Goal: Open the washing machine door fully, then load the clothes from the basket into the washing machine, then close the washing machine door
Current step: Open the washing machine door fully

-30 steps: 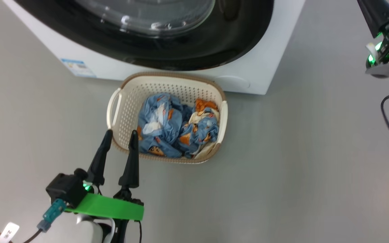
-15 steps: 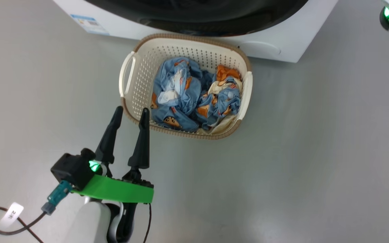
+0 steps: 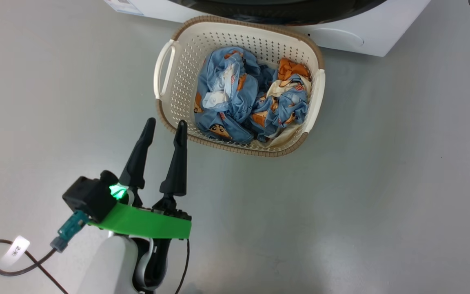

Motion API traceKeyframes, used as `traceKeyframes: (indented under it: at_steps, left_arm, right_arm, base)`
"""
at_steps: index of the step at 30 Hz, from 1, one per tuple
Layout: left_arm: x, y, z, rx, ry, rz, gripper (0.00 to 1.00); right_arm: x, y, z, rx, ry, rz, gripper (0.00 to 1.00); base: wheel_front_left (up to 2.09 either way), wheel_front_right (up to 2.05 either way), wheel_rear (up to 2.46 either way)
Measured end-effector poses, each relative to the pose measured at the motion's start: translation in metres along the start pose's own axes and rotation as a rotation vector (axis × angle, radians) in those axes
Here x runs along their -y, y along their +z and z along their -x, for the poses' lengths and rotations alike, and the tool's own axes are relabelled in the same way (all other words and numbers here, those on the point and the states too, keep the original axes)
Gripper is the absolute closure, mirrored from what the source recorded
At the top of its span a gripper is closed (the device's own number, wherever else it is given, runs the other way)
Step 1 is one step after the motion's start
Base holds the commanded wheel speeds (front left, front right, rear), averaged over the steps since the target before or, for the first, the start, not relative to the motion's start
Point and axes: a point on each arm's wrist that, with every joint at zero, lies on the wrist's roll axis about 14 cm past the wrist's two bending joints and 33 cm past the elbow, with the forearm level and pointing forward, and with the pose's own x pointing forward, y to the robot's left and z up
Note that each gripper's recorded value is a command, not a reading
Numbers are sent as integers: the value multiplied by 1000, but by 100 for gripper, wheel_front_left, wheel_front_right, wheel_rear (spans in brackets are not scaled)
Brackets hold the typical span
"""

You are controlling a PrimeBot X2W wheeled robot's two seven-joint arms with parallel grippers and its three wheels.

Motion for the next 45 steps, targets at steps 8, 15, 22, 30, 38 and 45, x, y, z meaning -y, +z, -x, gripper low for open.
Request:
traceKeyframes:
  at_steps: [8, 15, 22, 30, 38, 45]
  left_arm:
    - [5, 11, 4, 27, -9, 0, 0]
    - [10, 24, 9, 57, -20, 0, 0]
    - [17, 33, 19, 77, -31, 4, 0]
    - [26, 41, 29, 97, -53, -16, 0]
    - [31, 43, 43, 100, -60, -51, 0]
    - [26, 46, 63, 111, -37, -73, 0]
  right_arm:
    - [-18, -9, -4, -43, 11, 39, 100]
    - [-35, -22, 0, -71, 22, 47, 100]
    - [-45, -40, 11, -100, 13, 43, 100]
    - [-54, -66, 24, -150, 8, 34, 100]
    - [-62, -104, 32, -230, 10, 16, 100]
    - [-73, -142, 42, -308, 18, 2, 100]
  base:
    - [0, 0, 0]
    - [0, 0, 0]
    - [0, 0, 0]
    - [0, 0, 0]
    - [0, 0, 0]
    - [0, 0, 0]
